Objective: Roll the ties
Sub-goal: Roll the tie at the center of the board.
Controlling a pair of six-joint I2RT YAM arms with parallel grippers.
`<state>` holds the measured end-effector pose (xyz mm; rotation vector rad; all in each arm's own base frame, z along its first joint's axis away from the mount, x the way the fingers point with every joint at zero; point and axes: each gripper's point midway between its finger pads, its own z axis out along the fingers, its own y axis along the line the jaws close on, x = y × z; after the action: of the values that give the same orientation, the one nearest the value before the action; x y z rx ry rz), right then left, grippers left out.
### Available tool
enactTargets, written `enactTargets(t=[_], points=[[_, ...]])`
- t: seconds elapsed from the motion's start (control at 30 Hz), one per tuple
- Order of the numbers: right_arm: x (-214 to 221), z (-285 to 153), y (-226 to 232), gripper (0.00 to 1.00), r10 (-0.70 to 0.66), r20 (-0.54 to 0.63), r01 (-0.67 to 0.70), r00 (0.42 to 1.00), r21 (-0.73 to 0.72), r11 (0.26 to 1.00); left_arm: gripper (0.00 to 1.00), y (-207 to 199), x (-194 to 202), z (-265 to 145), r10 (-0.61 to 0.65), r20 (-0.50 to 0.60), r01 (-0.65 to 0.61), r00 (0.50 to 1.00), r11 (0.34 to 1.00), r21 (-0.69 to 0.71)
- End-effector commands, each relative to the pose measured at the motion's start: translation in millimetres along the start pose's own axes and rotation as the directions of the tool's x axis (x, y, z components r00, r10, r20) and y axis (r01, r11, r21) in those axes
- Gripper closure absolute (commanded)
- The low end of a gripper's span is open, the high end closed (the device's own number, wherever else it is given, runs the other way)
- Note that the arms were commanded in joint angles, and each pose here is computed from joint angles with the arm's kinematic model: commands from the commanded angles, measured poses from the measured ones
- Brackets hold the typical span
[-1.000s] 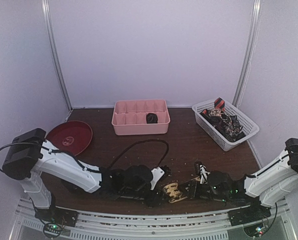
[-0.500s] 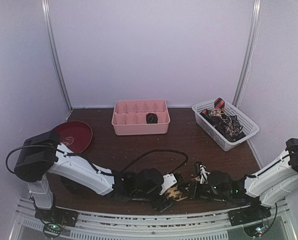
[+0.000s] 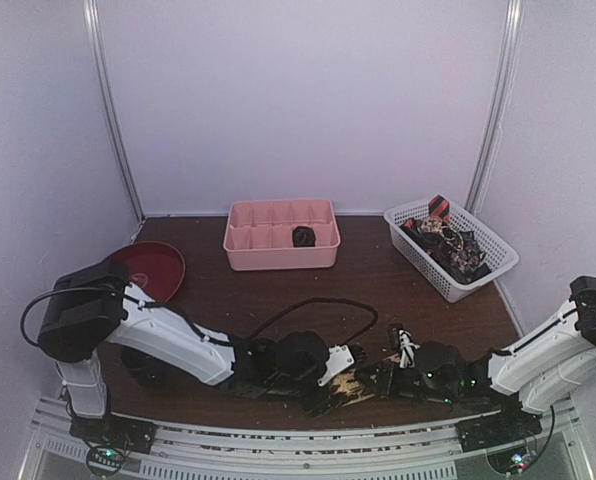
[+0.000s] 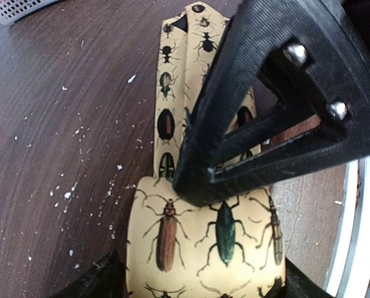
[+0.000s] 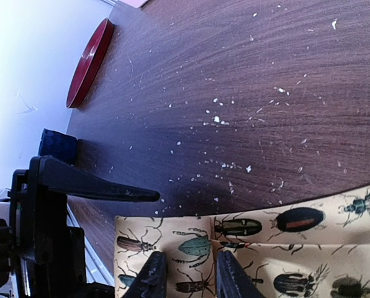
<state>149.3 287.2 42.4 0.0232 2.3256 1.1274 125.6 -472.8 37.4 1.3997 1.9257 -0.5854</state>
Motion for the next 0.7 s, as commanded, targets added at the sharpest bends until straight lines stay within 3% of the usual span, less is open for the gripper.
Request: enactTargets(t=[0.0,0.47,0.67], points=[[6.9,3.1,0.2,0.71,-0.014,-0.026,0.014,1.000,0.002,1.000,0.26,-7.8,-9.2,4.6,0.034,0.021,-0.035,0.999,0.998,0.060],[6.6,4.7,10.4,0.71,-0.016,-0.031,0.015,0.999,-0.040,0.999,0.59,-10.2,13.2,6.6,0.128,-0.033,-0.123,0.991,0.986,0.116],[6.1,-1.2,0.4,0.70,-0.013,-0.018,0.013,1.000,-0.016,1.000,0.64,-12.8,16.1,5.8,0.146,-0.038,-0.140,0.989,0.981,0.133]])
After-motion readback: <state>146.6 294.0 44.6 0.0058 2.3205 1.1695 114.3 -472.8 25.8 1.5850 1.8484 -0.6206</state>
